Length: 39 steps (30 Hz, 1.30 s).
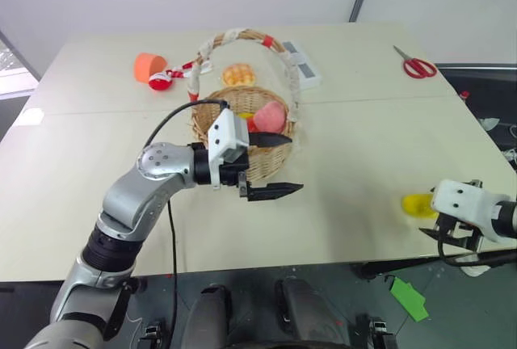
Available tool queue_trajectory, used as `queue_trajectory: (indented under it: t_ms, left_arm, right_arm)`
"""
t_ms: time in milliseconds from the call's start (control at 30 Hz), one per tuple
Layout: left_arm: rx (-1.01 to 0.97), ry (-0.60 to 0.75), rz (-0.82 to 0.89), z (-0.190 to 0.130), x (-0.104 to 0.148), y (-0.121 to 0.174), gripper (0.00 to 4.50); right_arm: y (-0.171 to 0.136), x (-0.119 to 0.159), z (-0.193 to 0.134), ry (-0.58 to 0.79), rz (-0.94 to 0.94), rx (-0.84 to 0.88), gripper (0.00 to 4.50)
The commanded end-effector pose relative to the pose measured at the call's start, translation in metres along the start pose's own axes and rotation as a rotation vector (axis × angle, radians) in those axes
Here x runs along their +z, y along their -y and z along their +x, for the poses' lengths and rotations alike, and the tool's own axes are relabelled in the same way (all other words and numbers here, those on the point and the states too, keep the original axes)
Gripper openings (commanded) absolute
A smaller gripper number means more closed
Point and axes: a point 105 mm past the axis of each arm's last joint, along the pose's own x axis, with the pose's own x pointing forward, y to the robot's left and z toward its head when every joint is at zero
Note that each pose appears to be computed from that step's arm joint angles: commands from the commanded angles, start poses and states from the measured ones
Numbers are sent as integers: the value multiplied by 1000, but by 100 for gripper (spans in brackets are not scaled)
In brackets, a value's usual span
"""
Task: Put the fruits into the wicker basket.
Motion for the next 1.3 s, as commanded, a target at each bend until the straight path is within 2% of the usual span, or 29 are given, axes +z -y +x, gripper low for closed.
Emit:
queue_trajectory:
  t_ms: [33, 100, 133, 200, 300, 367, 467, 633, 700, 800, 867, 1033, 1167, 1200, 1300]
  left_arm:
    - [2, 13, 31, -1, 4, 4, 450]
    - [11, 9, 28, -2, 3, 5, 450]
    - [16, 7, 27, -3, 2, 5, 450]
    - [25, 4, 25, -5, 2, 5, 450]
    - [32, 0, 24, -8, 1, 5, 450]
    - [43, -4, 21, -10, 0, 4, 450]
    - [72, -7, 21, -15, 0, 0, 450]
    - [274, -25, -2, -62, -2, -30, 450]
    - [321, -13, -15, -76, 0, -34, 450]
    - [383, 36, -35, -92, 10, -39, 450]
    - [418, 44, -33, -102, 13, -40, 450]
    - [478, 31, -27, -113, 13, -37, 450]
    - [495, 23, -29, -113, 11, -32, 450]
    - [498, 22, -30, -112, 11, -31, 450]
    - [504, 16, -31, -112, 10, -30, 450]
  right_arm:
    - [11, -5, 10, -3, -37, -70, 444]
    - [12, -8, 15, -7, -39, -74, 444]
    - [12, -9, 17, -4, -34, -68, 421]
    - [12, -9, 18, 0, -29, -62, 360]
    - [13, -8, 19, 2, -40, -63, 202]
    - [19, -1, 18, 22, -67, -92, 157]
    - [24, 21, 15, 118, -72, -117, 156]
    - [22, 161, -24, 767, 14, -63, 156]
    - [17, 204, -37, 965, 49, -12, 156]
    - [17, 259, -39, 1158, 114, 6, 156]
    - [20, 287, -26, 1175, 169, -8, 156]
    - [18, 328, 9, 1128, 259, -31, 156]
    - [22, 337, 25, 1096, 297, -54, 156]
    - [22, 338, 23, 1108, 301, -50, 262]
    - [18, 338, 5, 1182, 241, -35, 406]
